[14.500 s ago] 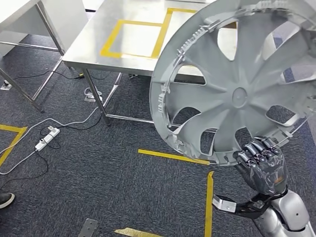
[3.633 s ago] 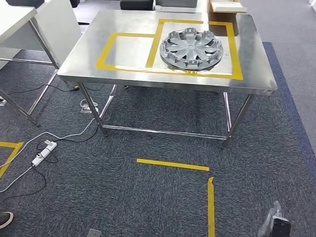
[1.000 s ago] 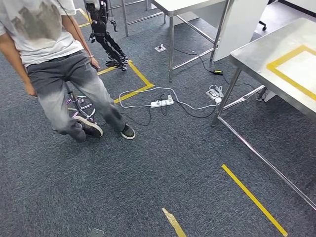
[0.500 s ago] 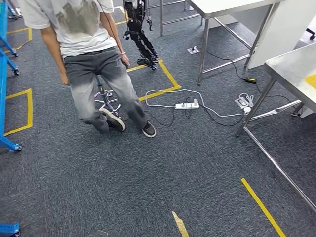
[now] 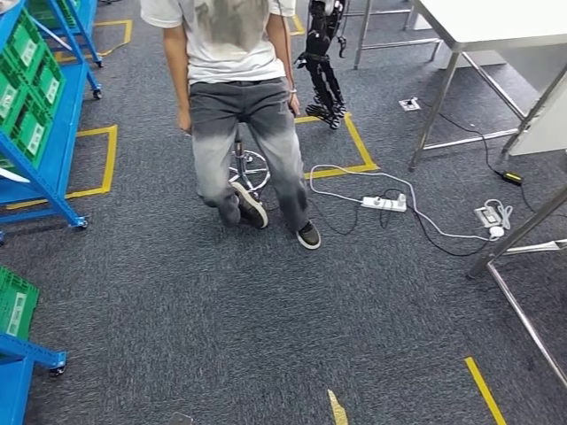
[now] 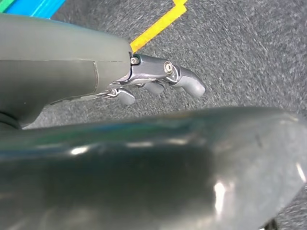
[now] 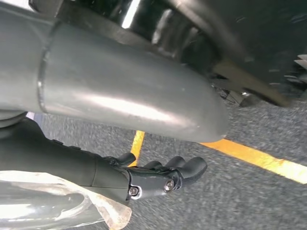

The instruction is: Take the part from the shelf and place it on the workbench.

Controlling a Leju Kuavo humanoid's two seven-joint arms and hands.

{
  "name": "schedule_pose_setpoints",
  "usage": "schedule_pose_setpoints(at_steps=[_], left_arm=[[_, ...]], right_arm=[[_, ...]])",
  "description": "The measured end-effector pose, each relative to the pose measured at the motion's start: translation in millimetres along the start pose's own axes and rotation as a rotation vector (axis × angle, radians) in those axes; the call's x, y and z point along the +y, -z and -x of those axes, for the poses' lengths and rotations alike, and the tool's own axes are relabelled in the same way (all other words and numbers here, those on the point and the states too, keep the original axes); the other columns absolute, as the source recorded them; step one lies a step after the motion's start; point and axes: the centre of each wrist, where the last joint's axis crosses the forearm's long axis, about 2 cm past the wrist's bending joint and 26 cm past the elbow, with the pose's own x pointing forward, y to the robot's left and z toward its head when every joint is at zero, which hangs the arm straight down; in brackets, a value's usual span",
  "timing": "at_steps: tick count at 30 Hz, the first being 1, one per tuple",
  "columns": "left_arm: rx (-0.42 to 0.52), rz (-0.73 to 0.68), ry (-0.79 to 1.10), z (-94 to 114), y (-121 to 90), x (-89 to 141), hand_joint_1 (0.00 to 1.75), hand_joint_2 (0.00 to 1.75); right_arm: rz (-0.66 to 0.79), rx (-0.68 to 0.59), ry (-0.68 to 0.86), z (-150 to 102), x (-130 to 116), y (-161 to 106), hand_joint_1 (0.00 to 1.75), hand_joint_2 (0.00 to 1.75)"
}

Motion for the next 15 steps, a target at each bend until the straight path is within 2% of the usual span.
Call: schedule_pose_setpoints(at_steps=[15], left_arm=[[0.000, -0.001, 0.008, 0.4, -0.2, -0.1, 0.00, 0.00]], right_arm=[[-0.007, 0.000, -0.010, 1.6, 1.9, -0.6, 0.00, 0.00]])
